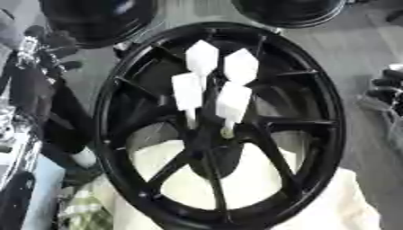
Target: Pull the pin out of the wheel hub.
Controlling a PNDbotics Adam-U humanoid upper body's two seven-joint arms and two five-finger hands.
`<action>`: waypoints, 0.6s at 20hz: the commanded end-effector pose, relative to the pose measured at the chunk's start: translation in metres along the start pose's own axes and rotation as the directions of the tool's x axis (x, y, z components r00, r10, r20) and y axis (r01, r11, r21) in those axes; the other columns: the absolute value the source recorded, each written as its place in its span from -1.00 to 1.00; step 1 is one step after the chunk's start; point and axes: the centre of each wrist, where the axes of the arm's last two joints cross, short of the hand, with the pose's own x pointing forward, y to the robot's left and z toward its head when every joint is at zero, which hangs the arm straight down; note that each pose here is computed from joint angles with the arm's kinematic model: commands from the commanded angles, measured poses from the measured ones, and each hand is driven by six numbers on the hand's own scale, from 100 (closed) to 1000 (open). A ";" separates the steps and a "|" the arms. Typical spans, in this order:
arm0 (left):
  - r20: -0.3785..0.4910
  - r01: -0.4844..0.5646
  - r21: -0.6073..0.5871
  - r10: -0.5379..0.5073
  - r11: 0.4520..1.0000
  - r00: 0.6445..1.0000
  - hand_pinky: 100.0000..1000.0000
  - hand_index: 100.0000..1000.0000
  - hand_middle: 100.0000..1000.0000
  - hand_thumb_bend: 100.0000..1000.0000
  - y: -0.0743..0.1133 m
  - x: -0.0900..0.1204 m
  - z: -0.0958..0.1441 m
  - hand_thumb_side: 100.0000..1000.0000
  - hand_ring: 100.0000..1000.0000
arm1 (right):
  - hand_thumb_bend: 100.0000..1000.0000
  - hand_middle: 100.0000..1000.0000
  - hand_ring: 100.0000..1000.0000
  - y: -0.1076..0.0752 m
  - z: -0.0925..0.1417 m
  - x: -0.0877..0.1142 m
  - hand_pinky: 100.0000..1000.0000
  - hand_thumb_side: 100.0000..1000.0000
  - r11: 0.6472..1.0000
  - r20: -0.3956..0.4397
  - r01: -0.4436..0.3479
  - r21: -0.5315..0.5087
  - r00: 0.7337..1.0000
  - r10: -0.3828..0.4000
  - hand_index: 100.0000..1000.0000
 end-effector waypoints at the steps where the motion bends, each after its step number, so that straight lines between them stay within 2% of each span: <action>1: 0.033 0.025 -0.009 -0.025 1.000 0.999 0.42 0.48 0.34 -0.90 0.003 0.012 -0.004 0.67 0.53 | -1.00 0.38 0.41 -0.007 -0.002 0.010 0.91 0.57 0.999 0.021 -0.036 0.004 0.999 0.035 0.60; 12: 0.033 0.026 -0.013 -0.025 1.000 0.999 0.43 0.48 0.34 -0.90 0.003 0.012 -0.004 0.68 0.54 | -1.00 0.38 0.41 -0.007 -0.002 0.010 0.91 0.57 0.999 0.019 -0.036 0.004 0.999 0.036 0.60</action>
